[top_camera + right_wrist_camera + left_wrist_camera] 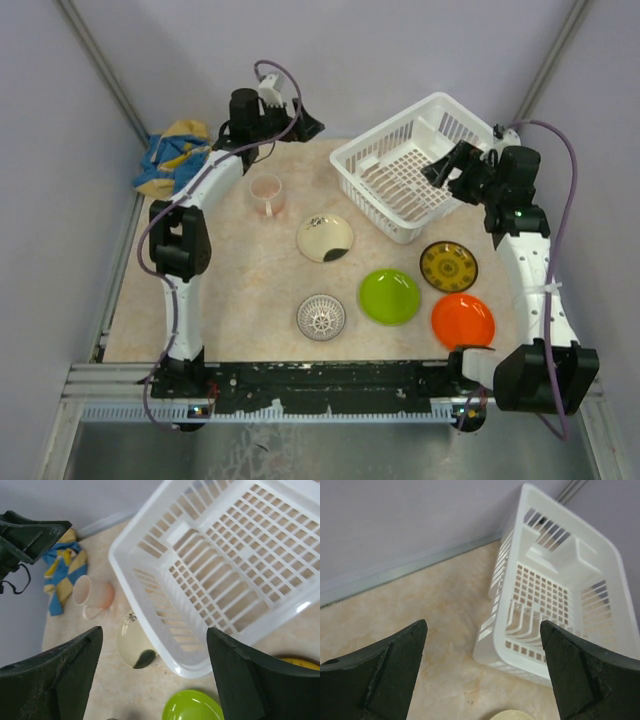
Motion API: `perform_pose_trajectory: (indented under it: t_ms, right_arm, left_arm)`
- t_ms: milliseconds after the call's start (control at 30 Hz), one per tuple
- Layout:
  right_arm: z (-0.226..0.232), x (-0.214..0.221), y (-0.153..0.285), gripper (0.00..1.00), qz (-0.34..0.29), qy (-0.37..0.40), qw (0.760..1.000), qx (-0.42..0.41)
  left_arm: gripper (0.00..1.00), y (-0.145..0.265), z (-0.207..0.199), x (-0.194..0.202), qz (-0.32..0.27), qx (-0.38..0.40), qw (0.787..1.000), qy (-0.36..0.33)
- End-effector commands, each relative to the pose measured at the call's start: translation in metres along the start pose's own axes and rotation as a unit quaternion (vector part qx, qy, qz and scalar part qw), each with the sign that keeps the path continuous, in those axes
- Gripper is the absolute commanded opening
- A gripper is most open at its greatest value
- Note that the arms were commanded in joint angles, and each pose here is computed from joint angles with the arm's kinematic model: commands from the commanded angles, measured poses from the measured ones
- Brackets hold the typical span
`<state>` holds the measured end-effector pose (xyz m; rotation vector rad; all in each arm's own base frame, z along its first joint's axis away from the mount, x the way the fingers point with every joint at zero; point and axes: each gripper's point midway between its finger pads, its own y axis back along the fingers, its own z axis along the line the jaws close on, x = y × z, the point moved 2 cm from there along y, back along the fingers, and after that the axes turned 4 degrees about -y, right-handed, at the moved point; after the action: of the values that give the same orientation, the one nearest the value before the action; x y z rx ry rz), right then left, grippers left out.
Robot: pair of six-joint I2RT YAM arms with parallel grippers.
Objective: Load the mixed dishes into the dish rack
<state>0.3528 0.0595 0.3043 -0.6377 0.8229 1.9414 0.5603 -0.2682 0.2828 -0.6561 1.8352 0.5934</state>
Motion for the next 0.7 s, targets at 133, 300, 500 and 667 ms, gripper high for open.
perform_pose_trajectory:
  t_ms: [133, 300, 500, 667]
  right_arm:
    - [-0.039, -0.003, 0.018, 0.85, 0.000, 0.034, 0.990, 0.136]
    - [-0.041, 0.003, 0.017, 0.86, 0.004, 0.033, 0.991, 0.131]
    - [-0.054, 0.015, 0.015, 0.87, 0.019, 0.037, 0.988, 0.146]
    - [-0.060, 0.023, 0.010, 0.88, 0.028, 0.033, 0.988, 0.145]
  left_arm:
    - [1.00, -0.019, 0.023, 0.082, 0.091, -0.064, 0.993, 0.028]
    - [1.00, -0.029, 0.009, 0.090, 0.090, -0.040, 0.994, 0.050]
    - [1.00, -0.027, 0.003, 0.108, 0.115, -0.030, 0.991, 0.066]
    - [0.97, -0.026, -0.002, 0.120, 0.135, -0.017, 0.988, 0.079]
